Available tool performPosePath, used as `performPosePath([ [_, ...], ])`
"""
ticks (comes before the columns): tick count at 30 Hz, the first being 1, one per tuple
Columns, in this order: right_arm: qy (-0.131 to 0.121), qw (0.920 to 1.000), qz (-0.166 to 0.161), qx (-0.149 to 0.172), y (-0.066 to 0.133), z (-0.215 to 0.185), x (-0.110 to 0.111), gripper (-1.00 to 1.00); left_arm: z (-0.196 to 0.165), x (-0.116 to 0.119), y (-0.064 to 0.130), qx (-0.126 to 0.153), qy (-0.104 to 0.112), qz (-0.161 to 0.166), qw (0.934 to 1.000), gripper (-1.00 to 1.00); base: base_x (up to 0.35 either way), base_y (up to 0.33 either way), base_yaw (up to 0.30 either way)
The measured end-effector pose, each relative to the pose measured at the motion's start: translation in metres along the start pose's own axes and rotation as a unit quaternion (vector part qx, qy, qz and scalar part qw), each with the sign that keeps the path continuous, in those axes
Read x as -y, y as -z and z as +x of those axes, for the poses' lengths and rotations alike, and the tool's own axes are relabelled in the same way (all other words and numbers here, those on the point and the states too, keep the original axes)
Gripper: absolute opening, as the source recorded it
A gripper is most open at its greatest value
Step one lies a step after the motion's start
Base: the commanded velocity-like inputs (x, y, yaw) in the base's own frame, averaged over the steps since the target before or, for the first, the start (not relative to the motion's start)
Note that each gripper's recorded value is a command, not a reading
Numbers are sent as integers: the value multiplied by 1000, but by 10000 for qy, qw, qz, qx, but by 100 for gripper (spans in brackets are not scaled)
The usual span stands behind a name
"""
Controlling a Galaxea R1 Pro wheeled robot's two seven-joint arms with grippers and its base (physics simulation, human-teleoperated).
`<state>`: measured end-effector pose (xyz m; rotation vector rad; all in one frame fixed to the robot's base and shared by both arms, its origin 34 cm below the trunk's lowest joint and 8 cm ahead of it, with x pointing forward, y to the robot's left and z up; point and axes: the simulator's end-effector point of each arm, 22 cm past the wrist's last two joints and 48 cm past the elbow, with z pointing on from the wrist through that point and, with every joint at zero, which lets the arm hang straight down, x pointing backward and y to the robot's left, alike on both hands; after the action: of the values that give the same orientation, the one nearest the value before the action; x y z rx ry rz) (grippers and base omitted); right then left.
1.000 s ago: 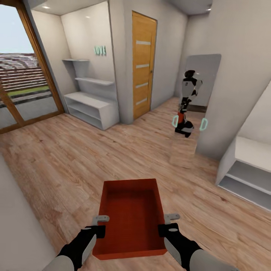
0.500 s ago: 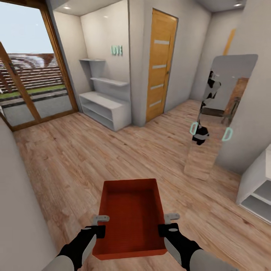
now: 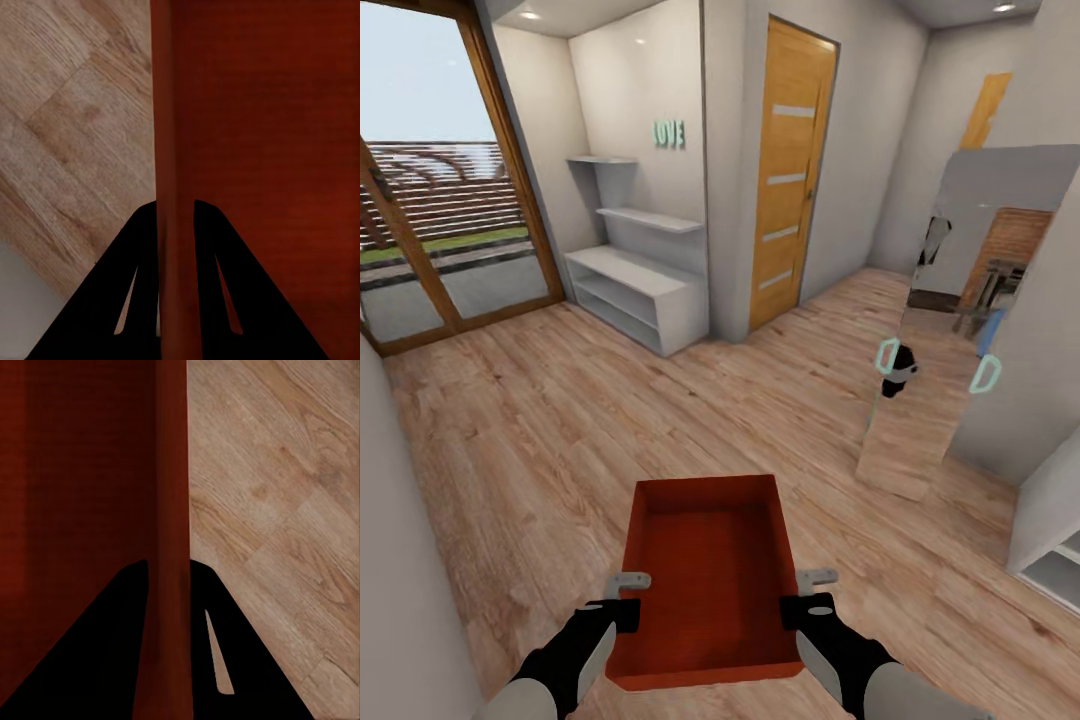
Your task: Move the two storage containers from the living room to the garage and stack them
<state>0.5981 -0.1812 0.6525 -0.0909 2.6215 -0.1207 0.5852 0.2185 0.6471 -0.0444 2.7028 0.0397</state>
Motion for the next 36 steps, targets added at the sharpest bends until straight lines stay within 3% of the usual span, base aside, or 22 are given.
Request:
performPosePath([
  [36, 1, 10000, 0, 0, 0, 0, 0, -100, 0, 0, 0, 0, 1, 0, 10000, -100, 323, 0, 0],
])
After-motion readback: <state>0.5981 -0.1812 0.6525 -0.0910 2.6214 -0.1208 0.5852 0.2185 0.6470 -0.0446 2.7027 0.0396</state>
